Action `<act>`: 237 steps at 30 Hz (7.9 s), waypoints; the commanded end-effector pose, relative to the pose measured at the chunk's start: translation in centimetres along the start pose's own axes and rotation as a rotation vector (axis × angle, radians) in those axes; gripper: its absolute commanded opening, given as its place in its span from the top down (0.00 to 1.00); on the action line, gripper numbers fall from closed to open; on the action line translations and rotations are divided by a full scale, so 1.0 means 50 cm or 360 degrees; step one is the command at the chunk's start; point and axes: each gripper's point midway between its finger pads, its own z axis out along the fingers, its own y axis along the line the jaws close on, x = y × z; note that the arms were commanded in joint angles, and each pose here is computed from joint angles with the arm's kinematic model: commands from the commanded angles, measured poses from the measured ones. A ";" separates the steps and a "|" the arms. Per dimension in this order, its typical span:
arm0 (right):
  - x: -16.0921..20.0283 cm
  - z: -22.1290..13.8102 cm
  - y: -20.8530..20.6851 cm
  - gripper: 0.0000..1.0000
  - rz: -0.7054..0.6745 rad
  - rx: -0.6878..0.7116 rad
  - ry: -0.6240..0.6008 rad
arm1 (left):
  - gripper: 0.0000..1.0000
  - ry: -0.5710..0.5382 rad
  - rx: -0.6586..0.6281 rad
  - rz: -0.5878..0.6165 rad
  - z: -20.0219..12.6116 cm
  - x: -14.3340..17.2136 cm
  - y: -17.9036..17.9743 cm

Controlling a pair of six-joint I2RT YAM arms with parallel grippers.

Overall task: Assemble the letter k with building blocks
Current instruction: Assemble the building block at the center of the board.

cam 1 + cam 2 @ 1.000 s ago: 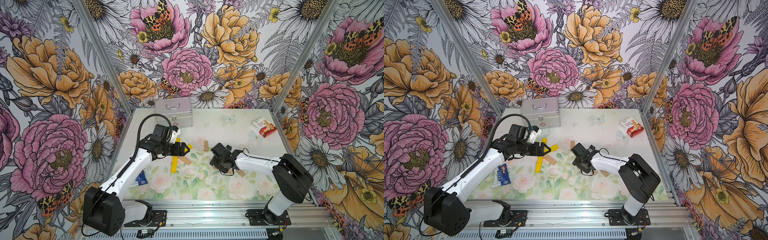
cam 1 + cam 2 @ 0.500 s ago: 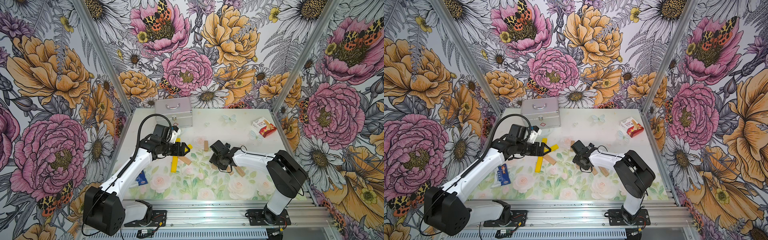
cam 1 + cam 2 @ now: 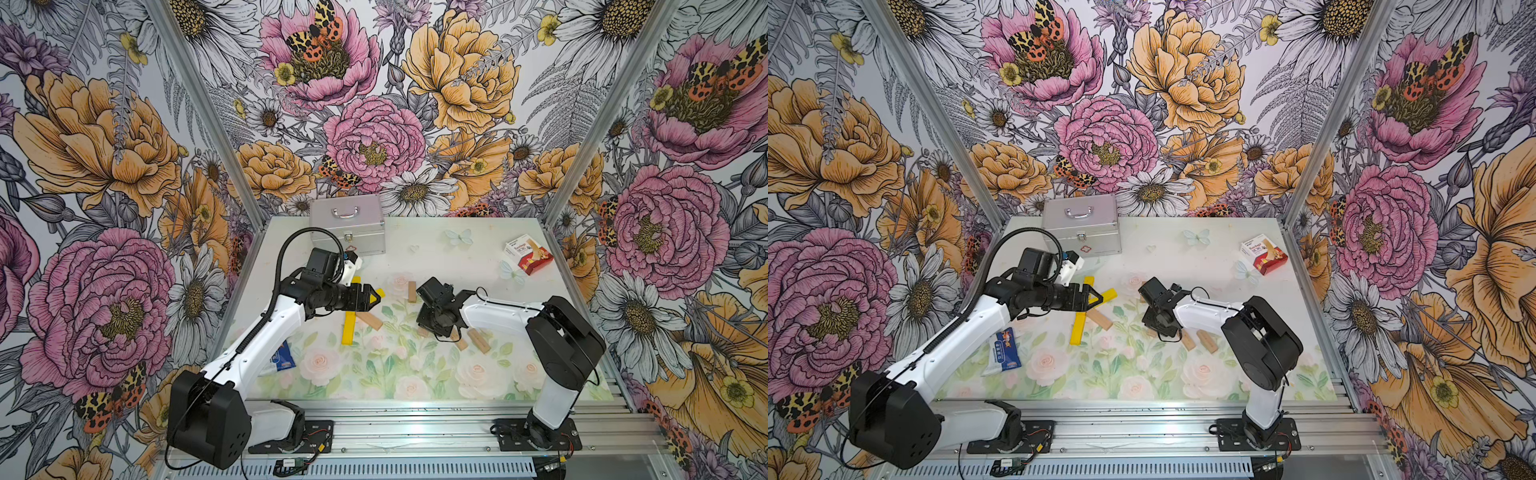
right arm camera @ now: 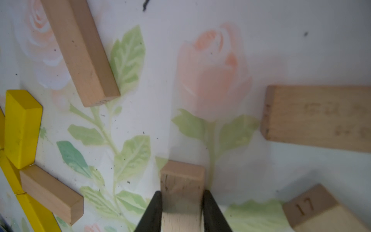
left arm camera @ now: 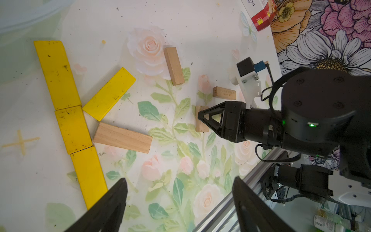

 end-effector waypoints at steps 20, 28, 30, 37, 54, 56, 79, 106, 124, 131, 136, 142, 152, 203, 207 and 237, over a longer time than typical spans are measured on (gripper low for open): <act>0.003 -0.047 -0.019 0.84 -0.0506 0.0299 -0.0040 | 0.18 -0.0051 -0.0008 -0.0014 -0.007 -0.015 0.018; -0.025 -0.050 0.031 0.84 -0.0641 0.0250 -0.0096 | 0.16 -0.0007 0.0014 -0.0046 0.006 -0.008 0.026; -0.030 -0.047 0.039 0.84 -0.0651 0.0244 -0.0099 | 0.16 0.0021 0.0038 -0.0055 0.013 -0.004 0.024; -0.042 -0.013 0.061 0.84 -0.0628 0.0153 -0.0103 | 0.14 0.0086 0.0088 -0.0075 0.031 0.007 0.023; -0.053 0.014 0.096 0.85 -0.0637 0.0054 -0.0100 | 0.01 0.0110 0.0087 -0.0123 0.040 0.006 0.038; -0.052 0.018 0.104 0.87 -0.0620 0.0012 -0.0080 | 0.01 0.0100 0.0076 -0.0140 0.039 0.002 0.044; -0.061 0.045 0.097 0.88 -0.0553 -0.0044 -0.0041 | 0.01 0.0104 0.0071 -0.0190 0.041 -0.001 0.060; -0.068 0.060 0.082 0.89 -0.0527 -0.0025 -0.0011 | 0.01 0.0113 0.0083 -0.0206 0.044 -0.003 0.063; -0.080 0.062 0.089 0.90 -0.0537 -0.0038 -0.0014 | 0.01 0.0118 0.0087 -0.0210 0.046 -0.002 0.062; -0.081 0.066 0.086 0.90 -0.0532 -0.0030 -0.0011 | 0.01 0.0116 0.0092 -0.0207 0.045 -0.003 0.061; -0.082 0.067 0.083 0.90 -0.0518 -0.0025 -0.0012 | 0.01 0.0122 0.0096 -0.0212 0.047 -0.003 0.061; -0.082 0.069 0.085 0.90 -0.0522 -0.0025 -0.0008 | 0.01 0.0125 0.0100 -0.0214 0.047 -0.002 0.061; -0.084 0.070 0.080 0.91 -0.0517 -0.0020 -0.0006 | 0.01 0.0125 0.0097 -0.0218 0.048 -0.003 0.063; -0.083 0.062 0.049 0.76 -0.0494 0.0029 0.0000 | 0.01 0.0131 0.0118 -0.0221 0.048 -0.003 0.059; -0.083 0.061 0.049 0.75 -0.0494 0.0031 0.0000 | 0.01 0.0131 0.0120 -0.0221 0.048 -0.003 0.058; -0.115 -0.016 0.072 0.42 -0.0574 -0.0028 -0.0164 | 0.01 0.0135 0.0117 -0.0198 0.051 -0.003 0.058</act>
